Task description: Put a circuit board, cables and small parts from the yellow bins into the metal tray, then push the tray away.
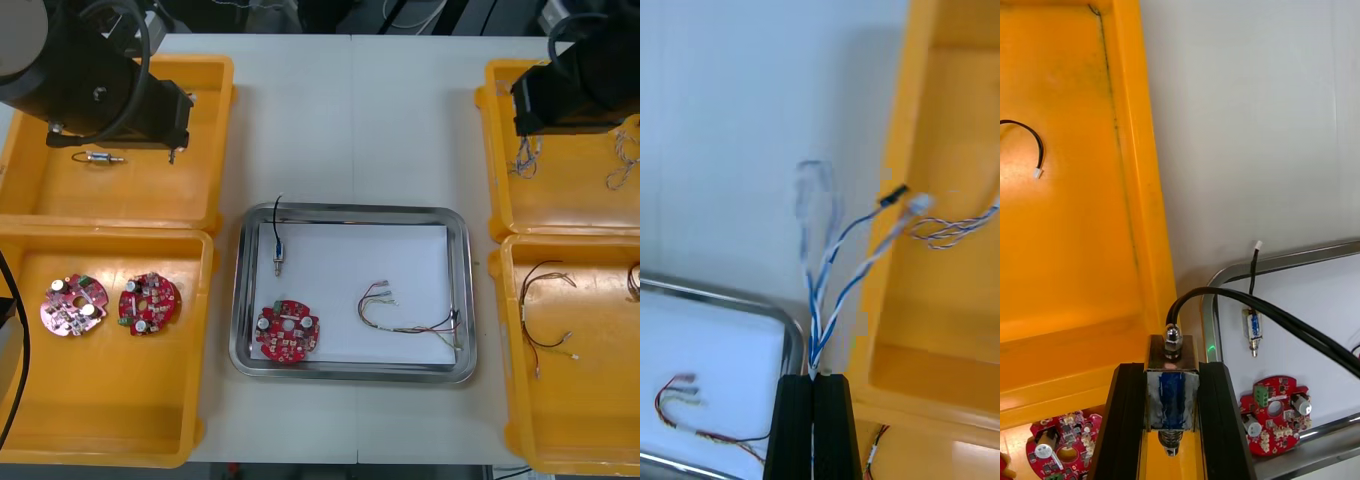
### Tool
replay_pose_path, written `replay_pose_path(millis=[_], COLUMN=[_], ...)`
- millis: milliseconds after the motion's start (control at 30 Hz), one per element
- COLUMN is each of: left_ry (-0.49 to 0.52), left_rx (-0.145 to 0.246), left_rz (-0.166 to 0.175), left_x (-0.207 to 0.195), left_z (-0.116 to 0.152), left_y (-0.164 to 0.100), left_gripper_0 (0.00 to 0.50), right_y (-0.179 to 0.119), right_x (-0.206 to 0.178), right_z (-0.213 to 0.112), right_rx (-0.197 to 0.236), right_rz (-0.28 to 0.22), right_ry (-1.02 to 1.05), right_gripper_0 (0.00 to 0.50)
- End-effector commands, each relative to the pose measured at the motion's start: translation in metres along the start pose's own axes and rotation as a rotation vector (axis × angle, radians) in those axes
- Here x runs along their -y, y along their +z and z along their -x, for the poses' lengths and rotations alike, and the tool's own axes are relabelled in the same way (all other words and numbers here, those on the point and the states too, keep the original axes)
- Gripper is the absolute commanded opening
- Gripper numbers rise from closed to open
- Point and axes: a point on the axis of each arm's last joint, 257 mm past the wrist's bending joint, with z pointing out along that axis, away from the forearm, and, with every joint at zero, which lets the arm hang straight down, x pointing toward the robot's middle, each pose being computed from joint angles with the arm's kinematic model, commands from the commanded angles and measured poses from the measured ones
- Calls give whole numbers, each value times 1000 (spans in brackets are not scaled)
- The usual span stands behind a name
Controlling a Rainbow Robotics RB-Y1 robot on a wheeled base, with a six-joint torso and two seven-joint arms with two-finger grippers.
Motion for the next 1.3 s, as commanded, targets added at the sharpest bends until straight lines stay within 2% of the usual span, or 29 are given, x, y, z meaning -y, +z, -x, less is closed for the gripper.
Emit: replay_pose_path(millis=[33,167,333,667,900,1033,1167,1300], left_ry=[-44,-43,-45,-46,-38,-28,-27,-26], left_rx=[-2,-7,-9,-7,-18,-28,-29,-32], left_rz=[30,29,25,25,24,37,35,31], left_x=[-6,-6,-6,-6,-1,0,2,3], left_z=[-7,-8,-8,-8,-10,-12,-12,-13], left_y=[-5,-5,-6,-7,-4,-3,-3,-4], left_gripper_0=[0,0,0,0,0,0,0,0], right_y=[-10,-12,-7,17,38,49,57,72], right_x=[-27,-56,-74,-74,-72,-85,-95,-104], right_z=[-12,-26,-47,-81,-99,-99,-96,-94], right_rx=[4,12,3,-64,-133,-110,-81,-67], right_rz=[2,27,22,-7,-43,-49,-59,-44], right_ry=[-201,-321,-433,-710,-932,-1045,-1145,-1217], right_gripper_0=[0,0,0,0,0,0,0,0])
